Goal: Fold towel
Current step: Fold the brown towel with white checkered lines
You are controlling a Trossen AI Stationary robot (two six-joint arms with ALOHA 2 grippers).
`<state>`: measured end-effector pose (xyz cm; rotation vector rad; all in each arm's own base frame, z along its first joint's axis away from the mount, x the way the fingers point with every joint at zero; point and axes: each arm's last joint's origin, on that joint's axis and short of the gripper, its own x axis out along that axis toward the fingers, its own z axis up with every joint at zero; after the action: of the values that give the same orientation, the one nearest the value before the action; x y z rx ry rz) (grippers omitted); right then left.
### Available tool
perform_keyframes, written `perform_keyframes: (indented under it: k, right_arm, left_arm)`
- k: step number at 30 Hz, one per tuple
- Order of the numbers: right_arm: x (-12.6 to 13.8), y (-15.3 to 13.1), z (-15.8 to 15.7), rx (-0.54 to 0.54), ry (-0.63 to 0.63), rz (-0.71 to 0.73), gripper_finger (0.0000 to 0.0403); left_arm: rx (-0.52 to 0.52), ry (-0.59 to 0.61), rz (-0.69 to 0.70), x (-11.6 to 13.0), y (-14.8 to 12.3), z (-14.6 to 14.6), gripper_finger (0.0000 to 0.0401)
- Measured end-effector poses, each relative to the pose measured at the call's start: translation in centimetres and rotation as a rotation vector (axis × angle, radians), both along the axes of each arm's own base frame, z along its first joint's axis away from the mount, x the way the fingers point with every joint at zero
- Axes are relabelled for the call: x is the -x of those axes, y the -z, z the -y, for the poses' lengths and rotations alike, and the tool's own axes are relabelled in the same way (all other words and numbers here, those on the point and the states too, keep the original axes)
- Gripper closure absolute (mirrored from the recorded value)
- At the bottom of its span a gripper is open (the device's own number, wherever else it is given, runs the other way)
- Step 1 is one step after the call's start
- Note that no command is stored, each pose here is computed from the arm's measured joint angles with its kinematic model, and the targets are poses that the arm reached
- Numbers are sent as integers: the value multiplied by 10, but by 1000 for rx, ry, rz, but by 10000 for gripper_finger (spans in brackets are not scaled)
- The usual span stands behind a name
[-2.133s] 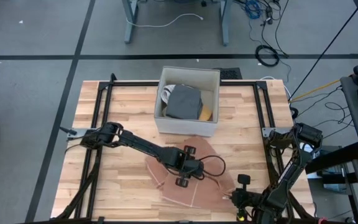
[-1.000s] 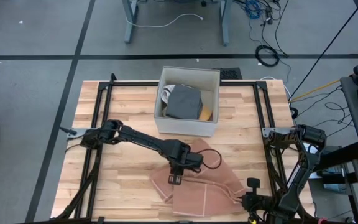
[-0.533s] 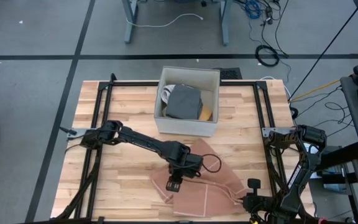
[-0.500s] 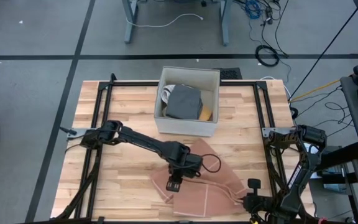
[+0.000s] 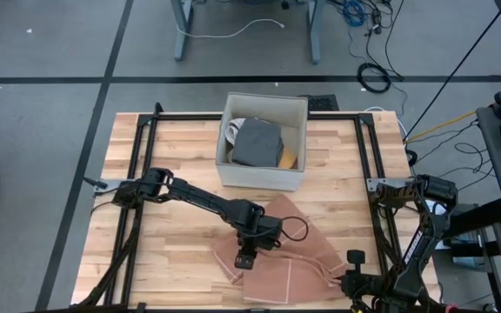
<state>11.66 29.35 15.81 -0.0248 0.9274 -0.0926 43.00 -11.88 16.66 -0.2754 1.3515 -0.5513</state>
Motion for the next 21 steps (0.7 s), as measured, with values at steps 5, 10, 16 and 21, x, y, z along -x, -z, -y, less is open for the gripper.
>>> perform_keyframes:
  k: [5,10,16,21]
  right_arm:
    - [0,0,0,0,1,0,403]
    - [0,0,0,-4,6,1,403]
    - [0,0,0,-11,15,1,403]
    - [0,0,0,-12,15,-1,403]
  left_arm:
    - [-49,-2,9,-1,1,-9,280]
    - [-14,30,41,-4,0,-13,280]
    - [66,65,74,-7,-2,-17,280]
    - [151,71,43,-6,-3,-16,280]
